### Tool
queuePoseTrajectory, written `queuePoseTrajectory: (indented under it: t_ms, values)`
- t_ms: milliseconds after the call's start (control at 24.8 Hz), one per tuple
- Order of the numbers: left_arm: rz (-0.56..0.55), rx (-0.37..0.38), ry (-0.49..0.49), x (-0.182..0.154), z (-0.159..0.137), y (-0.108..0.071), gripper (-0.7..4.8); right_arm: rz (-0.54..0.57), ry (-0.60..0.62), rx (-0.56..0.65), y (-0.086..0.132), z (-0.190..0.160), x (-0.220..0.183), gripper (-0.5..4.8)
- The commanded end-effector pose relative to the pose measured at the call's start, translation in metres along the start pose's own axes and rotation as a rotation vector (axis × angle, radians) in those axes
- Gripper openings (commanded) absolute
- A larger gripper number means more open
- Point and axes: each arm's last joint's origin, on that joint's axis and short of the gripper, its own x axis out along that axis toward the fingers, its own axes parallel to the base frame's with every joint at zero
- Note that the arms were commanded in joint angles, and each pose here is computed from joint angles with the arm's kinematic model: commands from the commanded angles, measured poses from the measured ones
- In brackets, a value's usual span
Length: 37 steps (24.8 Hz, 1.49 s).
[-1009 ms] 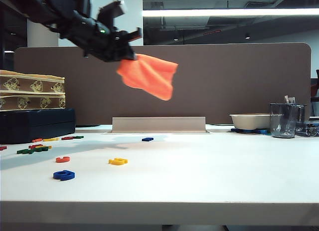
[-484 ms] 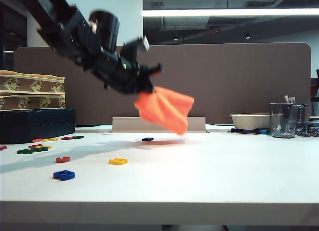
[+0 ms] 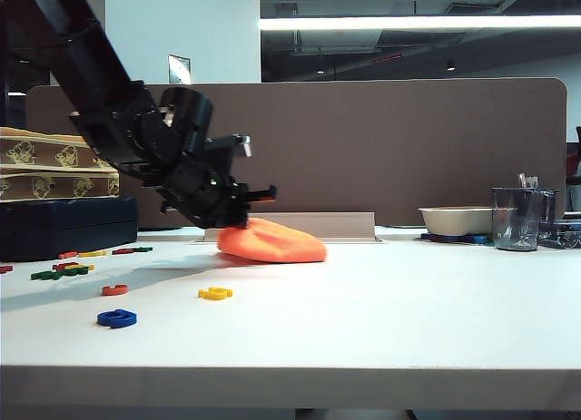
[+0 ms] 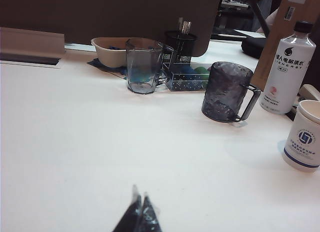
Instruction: Use an orange cloth to wipe the letter magnets on the table away for a distance.
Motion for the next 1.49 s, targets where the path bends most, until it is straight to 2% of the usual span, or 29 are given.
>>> queuePoseTrajectory:
  t_ms: [40, 242, 565, 807, 969, 1130, 1332, 1494]
  values:
    - [0.030, -0.006, -0.023, -0.002, 0.005, 0.014, -0.06, -0.003, -0.021, 0.004, 0.000, 0.002, -0.001, -0.01]
    - [0.083, -0.026, -0.022, -0.005, 0.005, 0.041, -0.06, -0.004, -0.021, 0.004, 0.000, 0.002, -0.001, -0.01]
    - [0.190, -0.073, 0.016, -0.016, 0.002, 0.097, -0.06, -0.004, -0.021, 0.004, 0.000, 0.002, -0.001, -0.01]
    - [0.239, -0.090, 0.002, -0.027, 0.004, 0.133, -0.06, -0.003, -0.021, 0.004, 0.000, 0.002, -0.001, -0.01]
    - [0.140, -0.036, -0.110, -0.037, 0.026, 0.133, -0.06, -0.004, -0.021, 0.004, 0.000, 0.002, -0.001, -0.01]
    - [0.067, -0.016, -0.161, -0.045, 0.044, 0.123, -0.06, -0.004, -0.021, 0.004, 0.000, 0.002, -0.001, -0.01]
    - [-0.031, 0.004, -0.189, -0.057, 0.068, 0.098, -0.06, -0.003, -0.021, 0.004, 0.000, 0.002, -0.001, -0.01]
    - [-0.089, 0.035, -0.248, -0.072, 0.093, 0.074, -0.06, -0.003, -0.021, 0.004, 0.000, 0.002, -0.001, -0.01]
